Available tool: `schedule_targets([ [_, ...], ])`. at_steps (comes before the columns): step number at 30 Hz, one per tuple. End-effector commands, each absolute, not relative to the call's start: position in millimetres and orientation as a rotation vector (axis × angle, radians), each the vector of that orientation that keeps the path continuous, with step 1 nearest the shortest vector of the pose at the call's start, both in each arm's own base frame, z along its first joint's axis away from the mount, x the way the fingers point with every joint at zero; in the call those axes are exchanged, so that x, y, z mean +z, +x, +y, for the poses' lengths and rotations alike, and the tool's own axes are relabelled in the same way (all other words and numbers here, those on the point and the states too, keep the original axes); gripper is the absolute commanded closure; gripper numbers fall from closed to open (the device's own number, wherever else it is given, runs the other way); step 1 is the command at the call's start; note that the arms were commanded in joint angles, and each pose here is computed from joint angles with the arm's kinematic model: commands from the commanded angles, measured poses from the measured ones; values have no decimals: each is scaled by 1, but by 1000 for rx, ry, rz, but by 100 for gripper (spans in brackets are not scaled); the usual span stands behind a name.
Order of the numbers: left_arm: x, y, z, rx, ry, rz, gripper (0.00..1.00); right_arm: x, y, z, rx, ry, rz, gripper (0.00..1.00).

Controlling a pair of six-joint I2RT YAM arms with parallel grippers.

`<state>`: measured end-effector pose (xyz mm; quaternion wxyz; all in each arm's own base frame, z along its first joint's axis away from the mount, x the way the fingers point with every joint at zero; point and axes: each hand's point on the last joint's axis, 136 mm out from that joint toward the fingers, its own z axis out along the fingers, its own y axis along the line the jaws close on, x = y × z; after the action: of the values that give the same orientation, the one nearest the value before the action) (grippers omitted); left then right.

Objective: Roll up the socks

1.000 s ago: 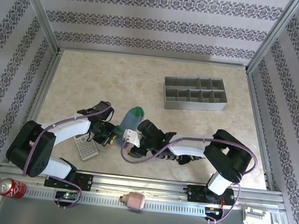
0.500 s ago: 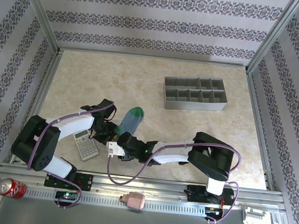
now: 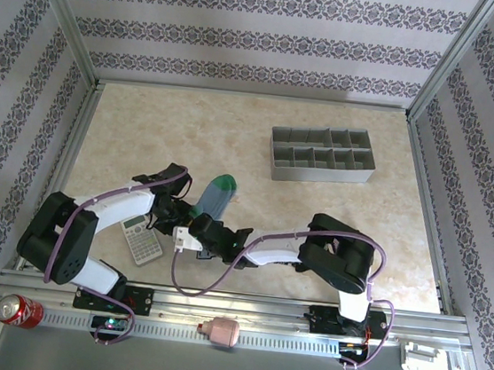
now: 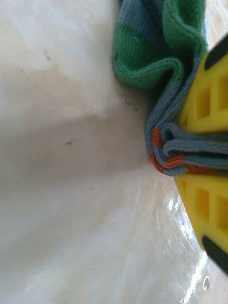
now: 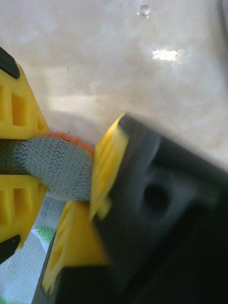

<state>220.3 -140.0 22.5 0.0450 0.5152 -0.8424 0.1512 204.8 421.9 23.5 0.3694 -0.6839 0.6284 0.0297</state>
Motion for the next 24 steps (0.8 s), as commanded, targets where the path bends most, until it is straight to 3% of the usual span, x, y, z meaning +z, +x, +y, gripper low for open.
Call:
schedule_targets([
  [1,27,206,-128,420,1636,-2540,62,-27,194,371,162,-1820,1918,100],
  [5,43,225,-118,518,1712,-2601,33,-32,187,366,332,-1786,2032,100],
  [9,53,241,-104,638,1816,-2642,20,-36,185,362,450,-1739,2129,100],
  [13,60,252,-101,776,1844,-2675,23,-36,183,361,583,-1703,2212,100],
  [21,66,263,-122,1075,1715,-2697,45,-37,196,359,883,-1480,2466,100],
  [24,71,268,-133,1216,1653,-2697,45,-39,200,357,983,-1403,2575,100],
])
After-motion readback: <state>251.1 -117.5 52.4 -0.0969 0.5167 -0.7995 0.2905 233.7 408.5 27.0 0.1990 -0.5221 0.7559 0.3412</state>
